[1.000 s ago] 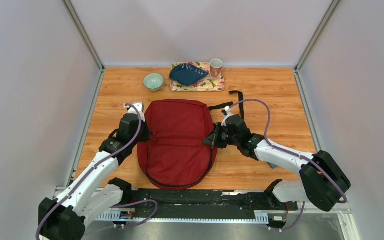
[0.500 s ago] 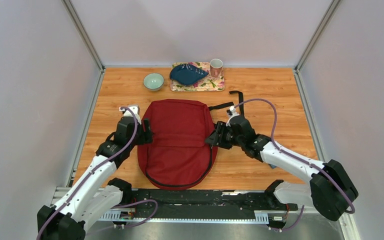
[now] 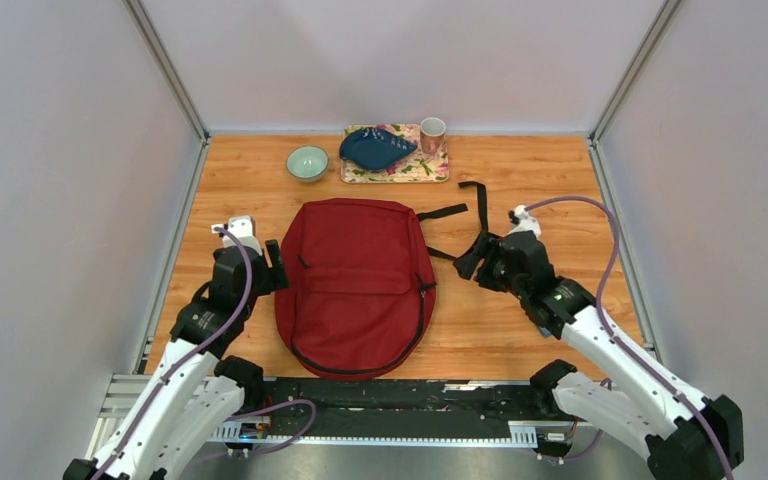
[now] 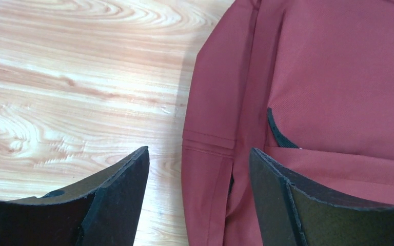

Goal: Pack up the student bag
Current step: Unzip the student bag.

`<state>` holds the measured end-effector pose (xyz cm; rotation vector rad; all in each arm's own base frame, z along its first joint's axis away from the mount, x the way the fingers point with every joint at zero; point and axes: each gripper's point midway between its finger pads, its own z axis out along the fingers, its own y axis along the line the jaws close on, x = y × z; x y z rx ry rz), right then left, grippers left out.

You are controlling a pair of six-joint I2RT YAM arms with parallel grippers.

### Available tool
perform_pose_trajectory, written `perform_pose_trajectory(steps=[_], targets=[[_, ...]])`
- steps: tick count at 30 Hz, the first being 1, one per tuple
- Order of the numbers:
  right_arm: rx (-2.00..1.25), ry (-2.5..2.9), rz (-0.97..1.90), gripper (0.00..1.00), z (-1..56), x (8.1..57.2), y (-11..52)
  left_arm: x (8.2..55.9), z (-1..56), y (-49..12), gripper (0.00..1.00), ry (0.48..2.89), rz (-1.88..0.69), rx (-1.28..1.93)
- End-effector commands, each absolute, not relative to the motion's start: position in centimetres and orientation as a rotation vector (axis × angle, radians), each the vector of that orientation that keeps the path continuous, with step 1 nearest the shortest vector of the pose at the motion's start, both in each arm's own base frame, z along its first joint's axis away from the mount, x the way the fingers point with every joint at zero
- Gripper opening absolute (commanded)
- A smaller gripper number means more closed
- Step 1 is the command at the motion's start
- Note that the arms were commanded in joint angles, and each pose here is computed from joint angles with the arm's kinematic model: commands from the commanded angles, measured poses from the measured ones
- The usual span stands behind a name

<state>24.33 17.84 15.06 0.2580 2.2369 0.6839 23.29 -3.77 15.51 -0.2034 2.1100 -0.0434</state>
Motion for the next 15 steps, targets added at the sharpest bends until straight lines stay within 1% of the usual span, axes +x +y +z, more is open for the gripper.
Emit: perform_pose_trajectory(steps=[1, 3, 4, 6, 7, 11, 14, 15], targets=[[0.375, 2.178, 0.415, 0.67, 16.3, 25.0, 12.0, 23.6, 19.1, -3.6, 0.79, 2.021, -0.076, -0.229], [0.451, 2.159, 0.323, 0.7, 16.4, 25.0, 9.6, 23.7, 19.3, -4.2, 0.79, 2.027, -0.11, -0.21], [0.496, 2.136, 0.26, 0.74, 16.5, 25.1, 8.2, 23.8, 19.7, -4.6, 0.79, 2.026, -0.134, -0.2], [0.59, 2.128, 0.165, 0.77, 16.4, 24.7, 5.8, 23.9, 19.9, -5.1, 0.79, 2.025, -0.161, -0.196], [0.633, 2.108, 0.096, 0.81, 16.5, 24.5, 4.5, 23.9, 20.0, -5.5, 0.79, 2.027, -0.183, -0.187], [0.781, 2.054, -0.12, 0.87, 17.1, 23.1, 0.3, 23.9, 20.0, -6.3, 0.79, 2.019, -0.246, -0.188], [0.85, 2.025, -0.283, 0.9, 17.3, 21.9, -2.1, 23.7, 19.6, -7.0, 0.8, 2.028, -0.292, -0.188], [0.861, 2.034, -0.331, 0.93, 17.1, 21.3, -2.8, 23.7, 19.5, -7.1, 0.8, 2.031, -0.299, -0.188]])
